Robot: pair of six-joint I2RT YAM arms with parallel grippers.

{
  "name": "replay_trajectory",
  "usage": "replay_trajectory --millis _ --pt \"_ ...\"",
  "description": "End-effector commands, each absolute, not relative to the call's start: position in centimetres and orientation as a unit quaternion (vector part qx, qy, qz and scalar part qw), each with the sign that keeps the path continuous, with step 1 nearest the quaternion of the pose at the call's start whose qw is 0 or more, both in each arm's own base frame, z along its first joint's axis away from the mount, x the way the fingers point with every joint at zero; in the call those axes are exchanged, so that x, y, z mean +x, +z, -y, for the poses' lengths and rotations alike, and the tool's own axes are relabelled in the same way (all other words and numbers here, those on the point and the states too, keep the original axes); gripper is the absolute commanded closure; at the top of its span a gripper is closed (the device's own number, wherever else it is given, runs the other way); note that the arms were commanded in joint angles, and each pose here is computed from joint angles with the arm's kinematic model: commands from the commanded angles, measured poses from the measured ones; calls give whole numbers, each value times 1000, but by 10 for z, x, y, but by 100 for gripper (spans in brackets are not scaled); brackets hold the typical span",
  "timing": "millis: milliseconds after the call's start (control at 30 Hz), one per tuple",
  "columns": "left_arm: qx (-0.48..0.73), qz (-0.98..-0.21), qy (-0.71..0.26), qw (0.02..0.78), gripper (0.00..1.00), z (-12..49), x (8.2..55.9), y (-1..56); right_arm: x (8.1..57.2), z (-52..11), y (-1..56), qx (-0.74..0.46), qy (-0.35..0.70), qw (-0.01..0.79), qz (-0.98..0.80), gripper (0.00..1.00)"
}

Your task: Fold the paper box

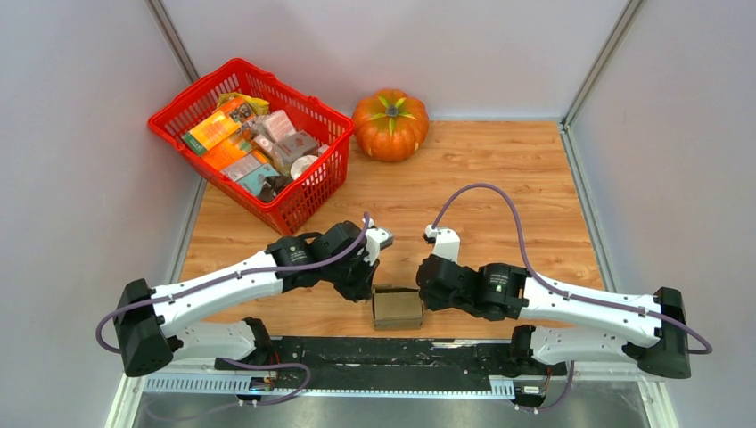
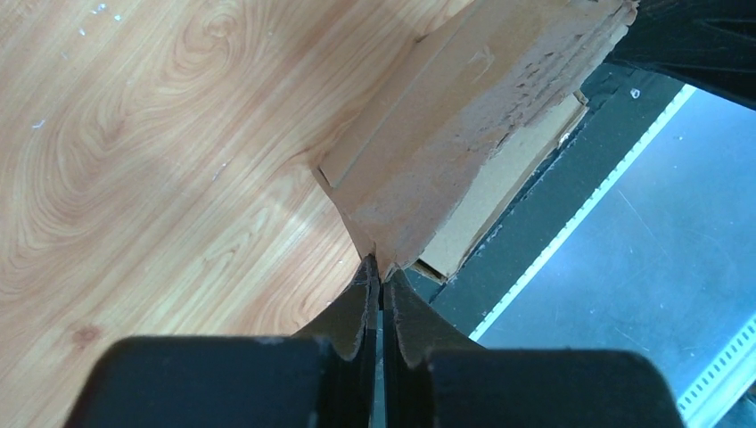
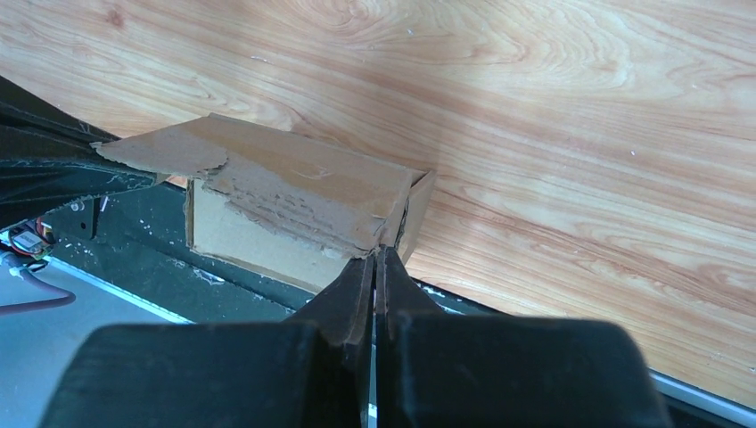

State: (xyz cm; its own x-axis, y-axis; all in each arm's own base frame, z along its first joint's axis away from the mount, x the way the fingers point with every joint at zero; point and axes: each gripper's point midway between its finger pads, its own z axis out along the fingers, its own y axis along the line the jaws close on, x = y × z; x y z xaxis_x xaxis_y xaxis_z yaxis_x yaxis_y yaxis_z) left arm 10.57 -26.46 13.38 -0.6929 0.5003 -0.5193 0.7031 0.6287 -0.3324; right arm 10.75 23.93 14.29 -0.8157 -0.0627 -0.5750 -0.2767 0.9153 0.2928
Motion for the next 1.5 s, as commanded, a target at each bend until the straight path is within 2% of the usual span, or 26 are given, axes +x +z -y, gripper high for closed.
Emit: replay_trajectory --millis 0,300,600,933,1233,1467 --pt "317 -871 -328 183 96 292 99 157 110 -251 151 -84 200 302 -928 100" --pt "264 -878 -360 170 96 304 100 166 107 -251 148 -89 195 303 -929 100" --pt "188 -899 -358 168 100 309 111 169 103 -253 145 -93 194 303 -928 100" --pt "119 -916 -343 172 100 307 122 165 102 -255 145 -94 195 303 -928 100" --pt "96 -926 -325 167 100 307 126 163 101 -256 142 -94 194 301 -929 100" --pt "132 -924 -316 168 100 301 118 150 102 -251 141 -91 192 306 -928 100"
